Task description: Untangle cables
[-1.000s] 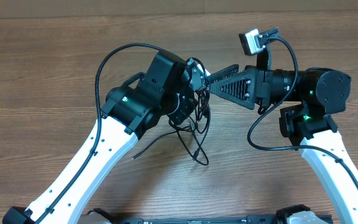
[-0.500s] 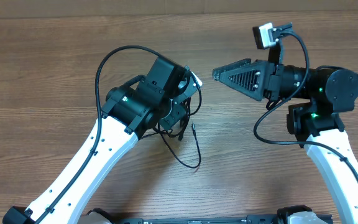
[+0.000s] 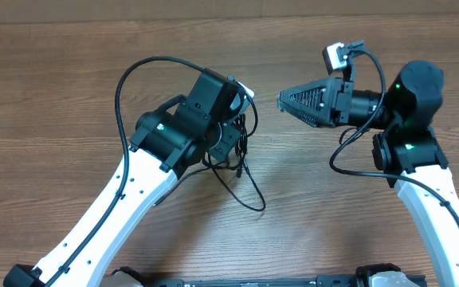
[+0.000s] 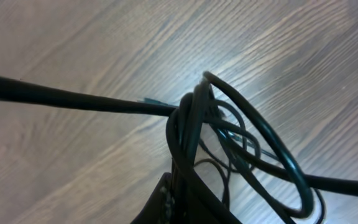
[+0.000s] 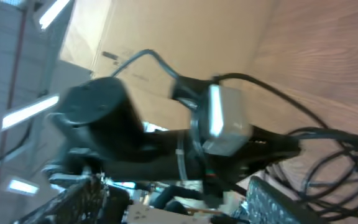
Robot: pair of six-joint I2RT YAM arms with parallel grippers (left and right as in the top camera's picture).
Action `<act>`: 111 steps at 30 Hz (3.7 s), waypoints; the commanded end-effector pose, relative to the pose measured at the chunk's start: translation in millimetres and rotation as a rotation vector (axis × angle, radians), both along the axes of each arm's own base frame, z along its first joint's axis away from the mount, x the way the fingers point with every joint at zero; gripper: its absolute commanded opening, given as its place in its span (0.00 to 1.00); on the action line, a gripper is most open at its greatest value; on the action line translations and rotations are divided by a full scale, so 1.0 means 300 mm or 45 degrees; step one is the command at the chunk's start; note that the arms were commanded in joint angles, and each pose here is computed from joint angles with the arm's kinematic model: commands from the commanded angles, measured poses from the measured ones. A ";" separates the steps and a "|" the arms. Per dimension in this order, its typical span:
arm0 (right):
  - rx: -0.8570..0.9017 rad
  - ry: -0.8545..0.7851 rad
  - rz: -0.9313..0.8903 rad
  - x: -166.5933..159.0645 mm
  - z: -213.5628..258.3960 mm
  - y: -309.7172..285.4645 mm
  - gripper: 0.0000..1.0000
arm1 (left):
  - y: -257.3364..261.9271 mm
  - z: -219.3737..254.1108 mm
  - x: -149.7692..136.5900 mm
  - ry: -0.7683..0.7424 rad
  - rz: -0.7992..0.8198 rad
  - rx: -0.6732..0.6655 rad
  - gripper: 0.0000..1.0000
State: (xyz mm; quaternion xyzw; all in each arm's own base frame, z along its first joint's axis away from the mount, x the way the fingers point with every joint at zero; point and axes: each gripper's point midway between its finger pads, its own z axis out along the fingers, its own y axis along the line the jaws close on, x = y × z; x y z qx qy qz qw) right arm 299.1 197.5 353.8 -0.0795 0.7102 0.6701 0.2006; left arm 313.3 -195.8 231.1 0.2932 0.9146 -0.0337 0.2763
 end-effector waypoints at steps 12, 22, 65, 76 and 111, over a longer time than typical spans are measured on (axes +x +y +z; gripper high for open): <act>-0.323 -0.354 -0.151 0.047 -0.159 0.049 0.66 | -0.078 0.027 -0.035 0.077 0.070 -0.183 0.04; -0.450 -0.332 -0.174 0.039 -0.233 0.087 0.63 | -0.006 -0.031 -0.004 0.084 0.206 -0.048 0.04; -0.921 -0.128 -0.529 0.125 -0.451 -0.087 0.52 | -0.089 -0.078 -0.134 0.179 -0.398 0.083 0.04; -0.737 -0.038 -0.181 -0.031 -0.444 0.018 0.50 | -0.143 -0.025 -0.057 -0.007 -0.496 0.053 0.04; -0.543 -0.503 0.095 -0.089 -0.325 0.099 0.66 | -0.209 0.050 -0.035 0.087 -0.439 -0.378 0.04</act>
